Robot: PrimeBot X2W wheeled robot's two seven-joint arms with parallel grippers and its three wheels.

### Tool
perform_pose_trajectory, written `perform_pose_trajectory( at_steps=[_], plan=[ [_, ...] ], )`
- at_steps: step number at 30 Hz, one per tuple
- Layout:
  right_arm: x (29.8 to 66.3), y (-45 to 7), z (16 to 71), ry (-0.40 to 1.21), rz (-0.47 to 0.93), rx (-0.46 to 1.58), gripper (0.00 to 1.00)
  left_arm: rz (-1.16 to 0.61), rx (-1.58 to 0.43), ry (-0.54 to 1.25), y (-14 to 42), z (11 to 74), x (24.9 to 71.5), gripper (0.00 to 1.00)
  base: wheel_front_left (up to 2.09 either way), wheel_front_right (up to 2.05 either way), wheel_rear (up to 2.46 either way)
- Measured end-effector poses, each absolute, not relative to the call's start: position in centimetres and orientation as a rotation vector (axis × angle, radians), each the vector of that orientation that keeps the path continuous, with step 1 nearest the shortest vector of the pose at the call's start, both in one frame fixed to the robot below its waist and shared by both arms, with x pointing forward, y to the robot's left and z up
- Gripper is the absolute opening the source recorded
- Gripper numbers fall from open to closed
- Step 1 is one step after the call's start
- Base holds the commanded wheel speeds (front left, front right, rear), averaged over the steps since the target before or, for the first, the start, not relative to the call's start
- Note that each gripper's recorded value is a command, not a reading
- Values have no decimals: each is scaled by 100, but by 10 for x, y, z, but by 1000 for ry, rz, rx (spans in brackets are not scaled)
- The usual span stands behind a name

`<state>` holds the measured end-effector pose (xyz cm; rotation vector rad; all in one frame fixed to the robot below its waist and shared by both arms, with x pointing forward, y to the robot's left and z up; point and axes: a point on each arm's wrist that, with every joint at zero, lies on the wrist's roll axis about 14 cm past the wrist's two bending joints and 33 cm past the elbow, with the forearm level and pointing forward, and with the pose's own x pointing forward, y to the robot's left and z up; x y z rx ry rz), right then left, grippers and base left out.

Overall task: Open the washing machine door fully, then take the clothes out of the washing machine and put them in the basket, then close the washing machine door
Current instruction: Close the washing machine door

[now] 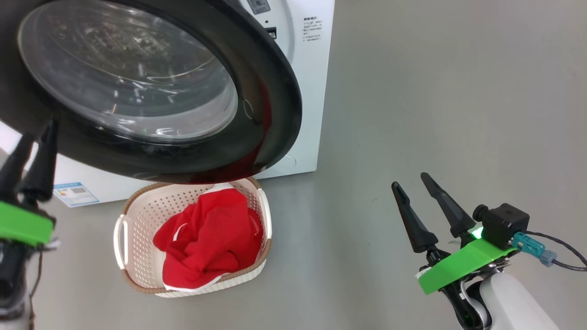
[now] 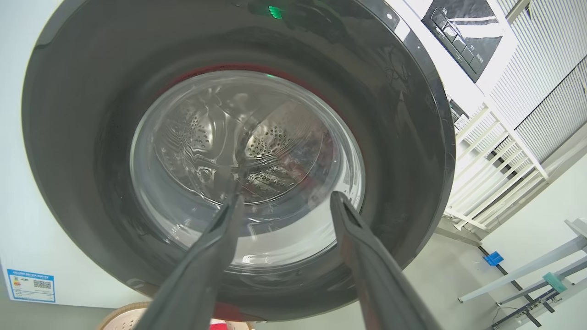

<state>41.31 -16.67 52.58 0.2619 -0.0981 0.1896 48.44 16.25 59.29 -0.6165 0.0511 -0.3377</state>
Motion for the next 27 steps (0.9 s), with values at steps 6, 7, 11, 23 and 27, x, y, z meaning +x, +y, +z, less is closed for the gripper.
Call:
perform_pose_trajectory(
  at_steps=[6, 7, 11, 23, 27],
  plan=[
    [416, -167, 527, -102, 195, 255, 100, -272, -579, 20, 176, 575, 467, 100, 0, 0, 0],
    [416, -167, 528, -103, 196, 255, 100, -260, -563, 12, 179, 573, 464, 100, 0, 0, 0],
    [416, -166, 530, -108, 201, 251, 100, -217, -503, -14, 186, 562, 453, 100, 0, 0, 0],
    [413, -165, 528, -102, 204, 251, 100, -125, -421, -27, 197, 523, 424, 100, 0, 0, 0],
    [413, -165, 528, -104, 206, 250, 100, -104, -407, -29, 198, 512, 416, 100, 0, 0, 0]
  ],
)
